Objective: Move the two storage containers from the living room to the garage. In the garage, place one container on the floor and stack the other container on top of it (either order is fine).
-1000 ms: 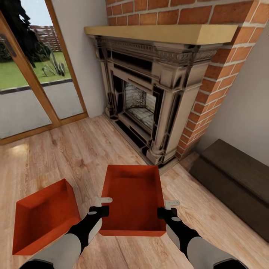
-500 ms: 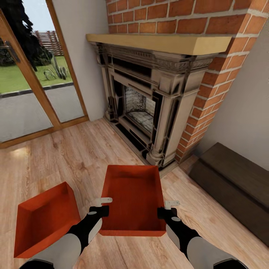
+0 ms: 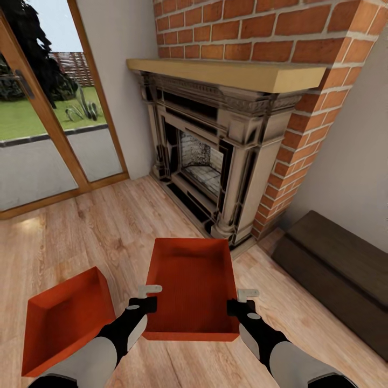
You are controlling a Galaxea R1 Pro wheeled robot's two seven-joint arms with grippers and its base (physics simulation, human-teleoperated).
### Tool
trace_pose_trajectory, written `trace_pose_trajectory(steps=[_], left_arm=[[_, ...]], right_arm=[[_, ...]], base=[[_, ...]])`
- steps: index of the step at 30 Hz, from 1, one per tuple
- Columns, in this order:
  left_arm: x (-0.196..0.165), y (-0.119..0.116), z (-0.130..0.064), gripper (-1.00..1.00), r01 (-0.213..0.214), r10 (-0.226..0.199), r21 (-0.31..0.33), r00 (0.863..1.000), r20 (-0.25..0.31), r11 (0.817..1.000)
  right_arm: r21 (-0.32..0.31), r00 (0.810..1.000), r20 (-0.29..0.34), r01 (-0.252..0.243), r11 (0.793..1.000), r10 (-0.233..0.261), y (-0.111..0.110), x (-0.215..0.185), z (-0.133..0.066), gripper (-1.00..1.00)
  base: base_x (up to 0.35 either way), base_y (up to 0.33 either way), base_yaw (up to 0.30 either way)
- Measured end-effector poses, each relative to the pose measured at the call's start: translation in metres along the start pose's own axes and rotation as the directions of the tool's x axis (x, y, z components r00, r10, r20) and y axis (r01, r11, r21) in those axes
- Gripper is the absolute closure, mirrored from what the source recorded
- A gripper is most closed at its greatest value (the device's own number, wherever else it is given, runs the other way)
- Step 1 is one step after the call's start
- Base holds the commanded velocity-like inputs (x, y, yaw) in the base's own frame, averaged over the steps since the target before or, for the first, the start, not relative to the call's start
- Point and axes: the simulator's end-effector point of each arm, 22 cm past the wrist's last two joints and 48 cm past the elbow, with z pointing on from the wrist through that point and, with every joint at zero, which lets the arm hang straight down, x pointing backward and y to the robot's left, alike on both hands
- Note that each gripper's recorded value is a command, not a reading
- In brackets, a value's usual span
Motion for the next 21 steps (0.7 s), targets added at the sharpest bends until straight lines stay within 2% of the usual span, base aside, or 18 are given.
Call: trace_pose_trajectory(steps=[21], left_arm=[[-0.028,0.001,-0.034,1.00,0.003,-0.003,0.001,0.999,0.033,1.000]], right_arm=[[-0.002,0.999,0.032,-0.003,1.000,0.003,0.000,-0.031,-0.031,1.00]], base=[[0.000,0.000,0.000]])
